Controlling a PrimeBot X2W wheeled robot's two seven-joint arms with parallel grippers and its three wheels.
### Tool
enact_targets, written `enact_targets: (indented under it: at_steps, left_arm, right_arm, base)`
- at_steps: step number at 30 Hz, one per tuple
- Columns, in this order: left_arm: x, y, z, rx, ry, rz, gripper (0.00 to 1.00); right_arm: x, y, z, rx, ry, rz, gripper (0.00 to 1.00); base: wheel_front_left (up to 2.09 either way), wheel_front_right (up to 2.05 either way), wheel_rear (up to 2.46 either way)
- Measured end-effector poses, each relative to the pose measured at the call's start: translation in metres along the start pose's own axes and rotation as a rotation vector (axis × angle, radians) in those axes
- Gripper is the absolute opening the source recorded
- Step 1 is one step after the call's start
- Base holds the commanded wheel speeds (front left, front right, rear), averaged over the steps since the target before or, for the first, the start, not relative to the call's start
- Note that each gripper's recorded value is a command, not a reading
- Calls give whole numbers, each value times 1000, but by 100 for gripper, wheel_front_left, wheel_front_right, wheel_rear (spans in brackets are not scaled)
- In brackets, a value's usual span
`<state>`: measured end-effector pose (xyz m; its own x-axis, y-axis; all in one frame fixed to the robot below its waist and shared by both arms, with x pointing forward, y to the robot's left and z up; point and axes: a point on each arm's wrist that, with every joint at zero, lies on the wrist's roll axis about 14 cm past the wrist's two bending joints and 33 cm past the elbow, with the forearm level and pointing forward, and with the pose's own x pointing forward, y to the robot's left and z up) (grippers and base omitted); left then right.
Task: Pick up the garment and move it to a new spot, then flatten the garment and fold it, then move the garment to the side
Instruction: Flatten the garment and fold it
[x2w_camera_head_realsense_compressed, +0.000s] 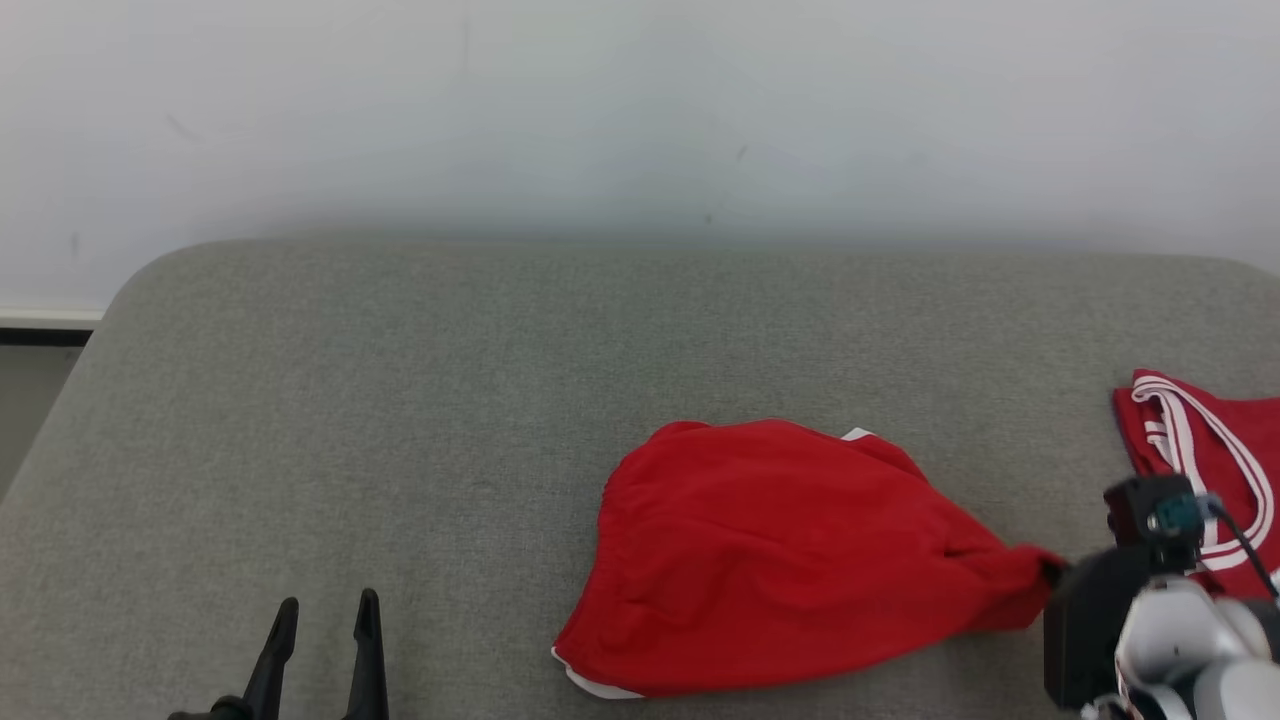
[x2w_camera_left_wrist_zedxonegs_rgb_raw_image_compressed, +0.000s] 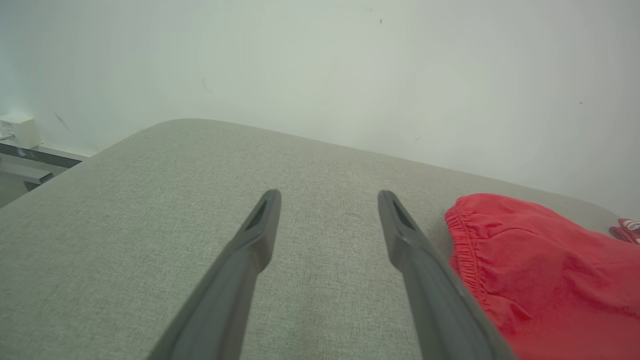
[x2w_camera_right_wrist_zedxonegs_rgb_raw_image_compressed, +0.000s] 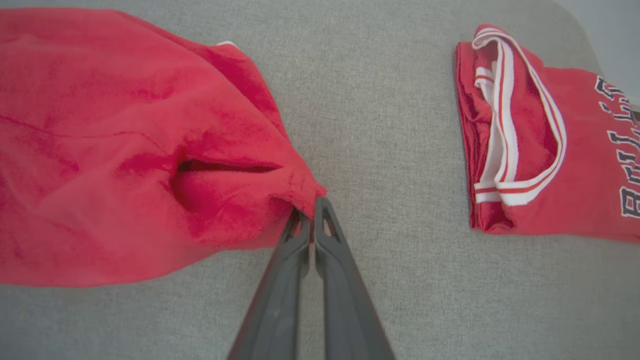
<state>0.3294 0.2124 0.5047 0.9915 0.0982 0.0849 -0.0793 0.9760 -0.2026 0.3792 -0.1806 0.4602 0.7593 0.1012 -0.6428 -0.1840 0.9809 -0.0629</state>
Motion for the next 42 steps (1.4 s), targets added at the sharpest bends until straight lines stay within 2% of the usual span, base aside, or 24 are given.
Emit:
enact_targets:
  at_steps: [8,18,19,20,21,22,23,28,34,38,42]
  left_arm:
    - [11,0,2,2,-7,-6,100]
    - [19,8,2,4,-3,16,100]
    - [19,10,1,4,-1,21,100]
    - [19,11,0,5,2,24,100]
    - [18,12,0,5,5,28,100]
    - [18,13,-1,5,8,30,100]
    - [18,13,-1,5,9,32,100]
    - [19,13,0,3,2,30,100]
    - [15,15,3,-1,-8,33,100]
    - [15,12,3,-3,-8,23,100]
    - [16,6,3,-7,-10,0,100]
  right_arm:
    - [54,4,38,-36,-21,27,0]
    - [107,42,77,-68,-112,102,0]
    - [110,46,80,-71,-120,112,19]
    - [113,49,81,-83,-125,116,25]
    - [116,52,83,-90,-138,120,49]
    - [117,54,87,-90,-157,124,93]
    - [118,55,90,-92,-171,126,100]
    - [113,52,104,-92,-235,124,100]
    - [90,34,123,-59,-347,99,100]
    - [80,25,112,-50,-354,88,100]
    - [66,13,85,-31,-344,72,100]
  base:
    - [0,0,0]
    - [0,0,0]
    - [0,0,0]
    - [0,0,0]
    - [0,0,0]
    - [0,0,0]
    - [0,0,0]
    - [0,0,0]
    - [0,0,0]
    - [0,0,0]
    - [0,0,0]
